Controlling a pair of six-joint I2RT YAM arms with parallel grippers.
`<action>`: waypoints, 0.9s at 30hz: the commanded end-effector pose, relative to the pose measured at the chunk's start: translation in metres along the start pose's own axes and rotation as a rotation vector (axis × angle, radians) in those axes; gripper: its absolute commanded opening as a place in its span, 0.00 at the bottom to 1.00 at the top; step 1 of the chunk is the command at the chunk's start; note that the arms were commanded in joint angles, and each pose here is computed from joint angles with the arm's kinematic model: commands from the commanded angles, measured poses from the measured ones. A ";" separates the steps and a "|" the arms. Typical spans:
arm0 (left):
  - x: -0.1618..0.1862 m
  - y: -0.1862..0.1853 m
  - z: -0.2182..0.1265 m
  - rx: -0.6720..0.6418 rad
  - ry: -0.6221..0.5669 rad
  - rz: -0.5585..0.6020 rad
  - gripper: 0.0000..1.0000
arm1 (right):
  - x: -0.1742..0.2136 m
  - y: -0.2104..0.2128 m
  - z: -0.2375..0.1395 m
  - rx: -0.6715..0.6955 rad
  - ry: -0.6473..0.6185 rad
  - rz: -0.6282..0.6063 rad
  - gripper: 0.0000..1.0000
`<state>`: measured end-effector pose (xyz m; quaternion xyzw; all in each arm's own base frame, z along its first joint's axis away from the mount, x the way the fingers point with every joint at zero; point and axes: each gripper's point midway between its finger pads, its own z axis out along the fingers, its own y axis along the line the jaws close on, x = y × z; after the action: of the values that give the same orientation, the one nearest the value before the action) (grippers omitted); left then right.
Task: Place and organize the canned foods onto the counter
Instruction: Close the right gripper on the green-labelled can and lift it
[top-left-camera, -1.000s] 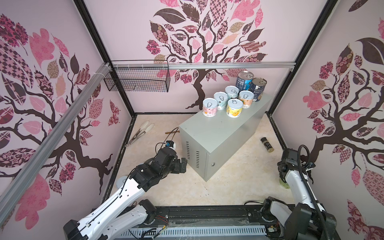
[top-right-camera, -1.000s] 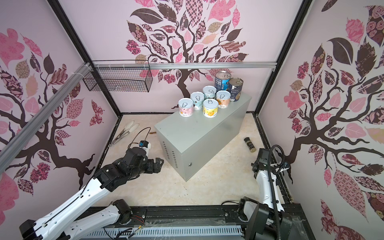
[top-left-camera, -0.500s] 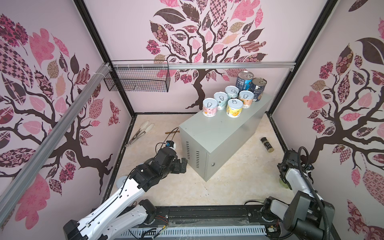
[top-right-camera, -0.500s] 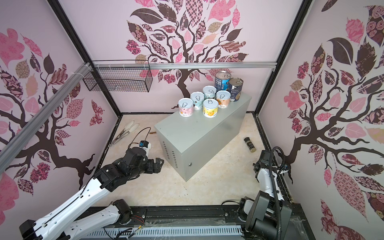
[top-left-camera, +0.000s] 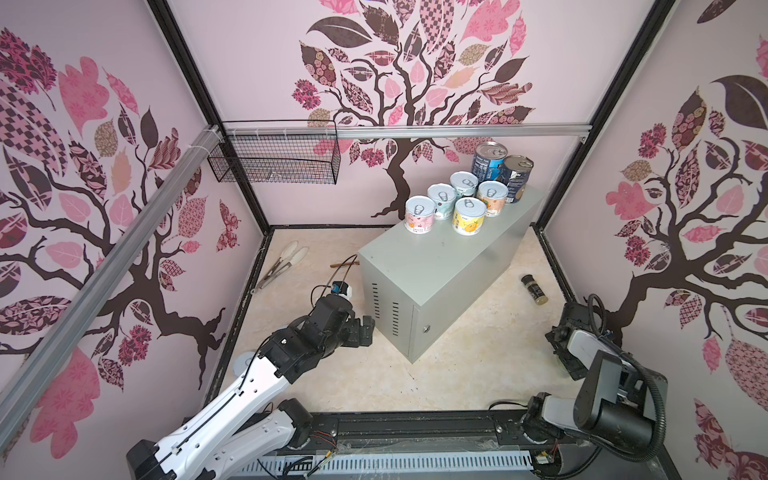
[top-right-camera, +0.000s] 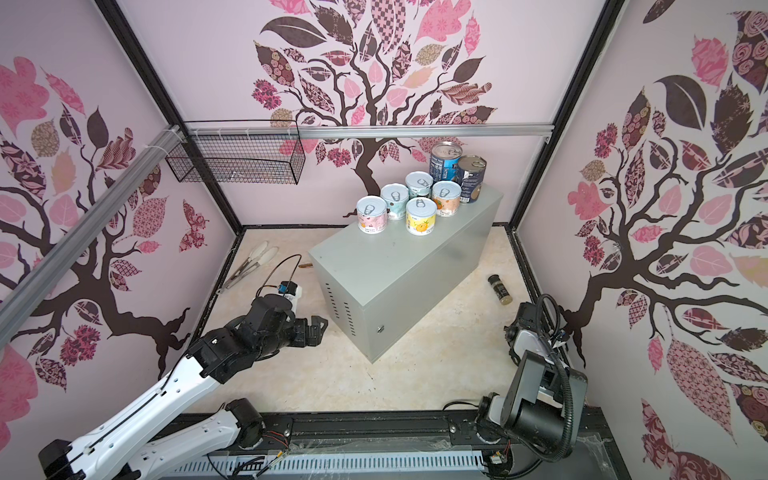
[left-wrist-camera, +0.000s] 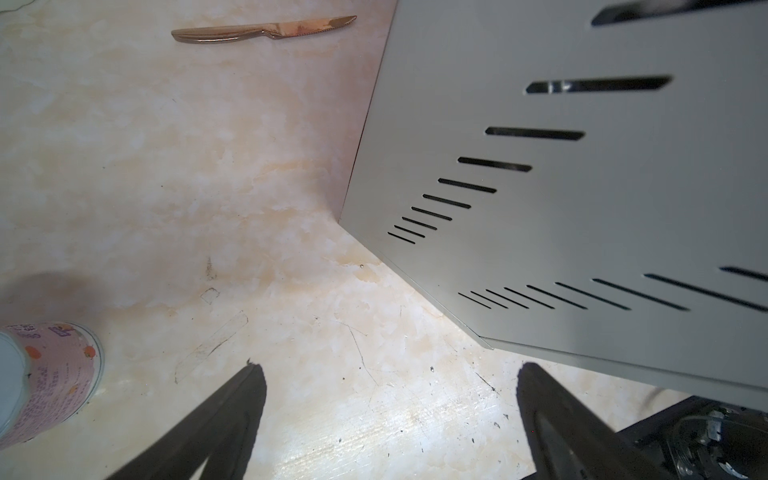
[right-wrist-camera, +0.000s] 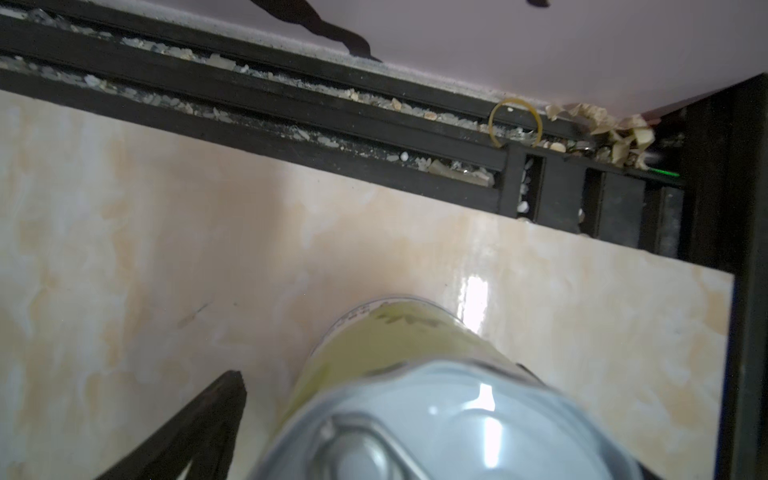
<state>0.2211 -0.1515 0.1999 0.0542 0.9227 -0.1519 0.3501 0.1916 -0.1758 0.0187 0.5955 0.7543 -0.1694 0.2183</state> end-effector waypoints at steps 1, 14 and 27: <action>0.000 0.000 0.002 0.010 -0.005 0.004 0.98 | 0.001 0.006 0.004 -0.022 0.008 -0.028 0.98; -0.002 0.003 0.000 0.006 -0.016 -0.004 0.98 | 0.003 0.042 -0.007 -0.236 0.024 -0.154 0.73; -0.005 0.005 0.003 0.028 -0.016 -0.026 0.98 | 0.010 0.087 -0.054 -0.577 0.013 -0.215 0.60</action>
<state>0.2258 -0.1459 0.2036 0.0395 0.9206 -0.1624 0.3530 0.2444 -0.1288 0.0335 0.4629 0.8304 -0.0017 0.3102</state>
